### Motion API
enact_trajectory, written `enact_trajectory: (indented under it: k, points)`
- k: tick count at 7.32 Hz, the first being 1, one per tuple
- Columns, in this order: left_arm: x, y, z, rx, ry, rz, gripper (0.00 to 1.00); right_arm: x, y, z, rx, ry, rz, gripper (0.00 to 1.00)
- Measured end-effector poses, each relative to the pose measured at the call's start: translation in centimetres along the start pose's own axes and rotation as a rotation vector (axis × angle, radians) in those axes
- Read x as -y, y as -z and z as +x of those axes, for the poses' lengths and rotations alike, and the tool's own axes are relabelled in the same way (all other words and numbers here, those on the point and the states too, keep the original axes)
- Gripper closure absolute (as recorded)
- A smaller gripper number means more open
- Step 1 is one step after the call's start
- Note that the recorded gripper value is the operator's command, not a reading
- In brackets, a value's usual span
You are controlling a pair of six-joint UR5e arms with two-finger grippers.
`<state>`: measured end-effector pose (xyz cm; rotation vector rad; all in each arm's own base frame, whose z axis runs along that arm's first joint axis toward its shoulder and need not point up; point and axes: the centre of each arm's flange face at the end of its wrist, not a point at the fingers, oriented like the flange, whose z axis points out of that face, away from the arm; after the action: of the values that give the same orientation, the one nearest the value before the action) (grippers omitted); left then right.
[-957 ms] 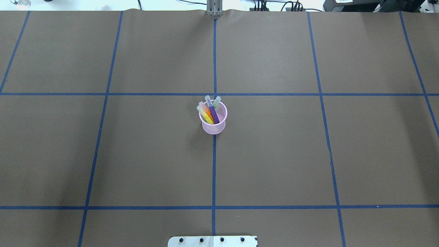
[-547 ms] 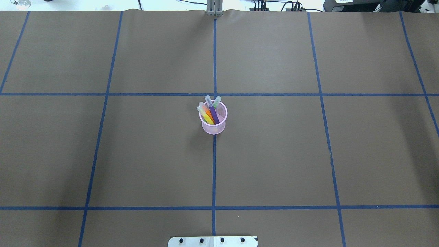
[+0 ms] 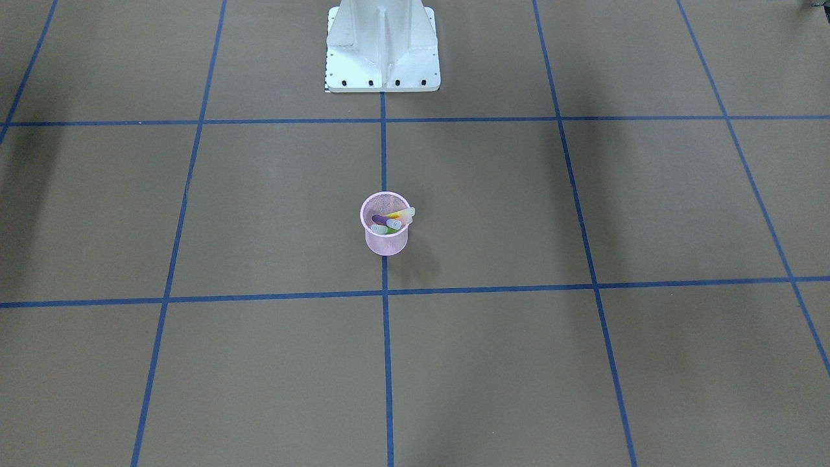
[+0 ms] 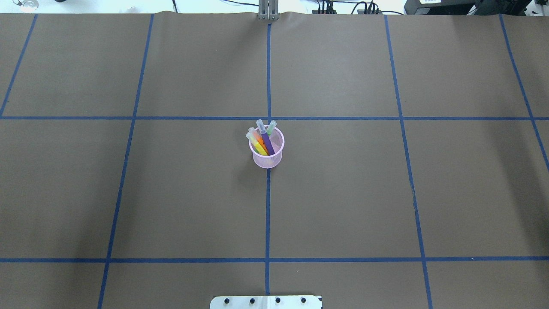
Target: Collect pens into pen holder
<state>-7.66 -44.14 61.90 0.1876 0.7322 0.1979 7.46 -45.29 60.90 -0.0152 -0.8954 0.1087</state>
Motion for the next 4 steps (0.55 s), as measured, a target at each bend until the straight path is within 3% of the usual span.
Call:
enact_trajectory:
  k: [4]
  points:
    - [0.03,0.04,0.10,-0.001,-0.005,0.001,0.00,-0.25,-0.69,0.09,-0.004,0.002,-0.013,0.00]
